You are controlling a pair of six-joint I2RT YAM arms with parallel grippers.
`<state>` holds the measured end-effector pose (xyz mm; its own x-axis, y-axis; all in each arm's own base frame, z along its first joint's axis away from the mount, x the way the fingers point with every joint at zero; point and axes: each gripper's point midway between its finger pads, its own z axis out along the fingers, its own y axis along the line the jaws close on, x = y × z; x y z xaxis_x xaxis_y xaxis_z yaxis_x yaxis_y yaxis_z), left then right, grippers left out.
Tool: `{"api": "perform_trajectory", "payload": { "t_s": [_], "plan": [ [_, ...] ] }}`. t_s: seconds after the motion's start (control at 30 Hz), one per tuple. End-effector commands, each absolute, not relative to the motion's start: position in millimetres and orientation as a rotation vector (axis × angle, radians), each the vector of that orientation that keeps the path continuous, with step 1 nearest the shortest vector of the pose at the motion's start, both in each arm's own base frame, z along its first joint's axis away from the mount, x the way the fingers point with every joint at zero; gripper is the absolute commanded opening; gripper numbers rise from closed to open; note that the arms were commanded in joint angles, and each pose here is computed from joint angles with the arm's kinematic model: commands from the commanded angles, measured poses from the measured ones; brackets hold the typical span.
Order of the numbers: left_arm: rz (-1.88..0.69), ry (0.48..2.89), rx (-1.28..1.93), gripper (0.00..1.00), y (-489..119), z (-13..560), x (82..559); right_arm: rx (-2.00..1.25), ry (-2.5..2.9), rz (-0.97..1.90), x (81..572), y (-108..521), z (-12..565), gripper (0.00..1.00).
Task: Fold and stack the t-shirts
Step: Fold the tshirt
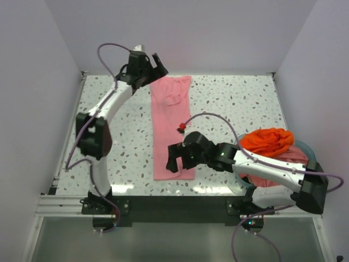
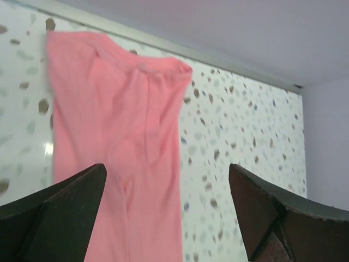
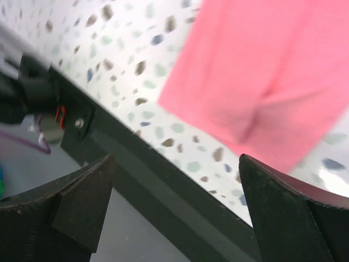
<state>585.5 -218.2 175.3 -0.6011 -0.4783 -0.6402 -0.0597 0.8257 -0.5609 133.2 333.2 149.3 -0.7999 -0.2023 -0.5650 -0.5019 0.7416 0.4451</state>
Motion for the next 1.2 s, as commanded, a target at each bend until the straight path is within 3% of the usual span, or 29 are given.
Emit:
{"api": "perform_trajectory", "payload": {
  "t_s": [0.0, 0.2, 0.33, 0.63, 0.83, 0.93, 0.97, 1.03, 1.07, 1.1, 1.17],
  "plan": [
    [-0.621, 2.099, -0.321, 1.0, -193, 269, 461, -0.169, 2.597, 0.572, 157, 254, 109, 0.99],
    [-0.657, 2.159, -0.41, 1.0, -173, 212, 323, -0.068, 2.606, 0.494, 151, 209, 91, 0.98],
    [-0.736, 2.382, -0.391, 1.0, -180, 131, 241, -0.04, 2.643, 0.587, 138, 213, 74, 0.99],
    [-0.891, 2.662, -0.397, 0.95, -193, 45, 150, -0.043, 2.719, 0.788, 128, 250, 47, 0.87],
    [-0.863, 2.731, -0.404, 0.77, -198, 17, 141, -0.016, 2.728, 0.719, 136, 249, 34, 0.68],
    [-0.834, 2.765, -0.397, 0.6, -199, 10, 140, 0.013, 2.748, 0.677, 137, 246, 26, 0.6],
    [-0.822, 2.774, -0.393, 0.51, -199, 9, 139, 0.026, 2.754, 0.673, 137, 245, 23, 0.54],
    [-0.786, 2.782, -0.393, 0.42, -197, 6, 138, 0.034, 2.765, 0.668, 136, 245, 19, 0.5],
    [-0.764, 2.788, -0.4, 0.29, -194, 4, 137, 0.042, 2.764, 0.663, 137, 245, 17, 0.49],
    [-0.745, 2.789, -0.413, 0.22, -192, 3, 137, 0.069, 2.764, 0.663, 137, 245, 15, 0.45],
    [-0.741, 2.772, -0.421, 0.15, -191, 2, 139, 0.078, 2.769, 0.657, 138, 246, 12, 0.4]
  ]
}}
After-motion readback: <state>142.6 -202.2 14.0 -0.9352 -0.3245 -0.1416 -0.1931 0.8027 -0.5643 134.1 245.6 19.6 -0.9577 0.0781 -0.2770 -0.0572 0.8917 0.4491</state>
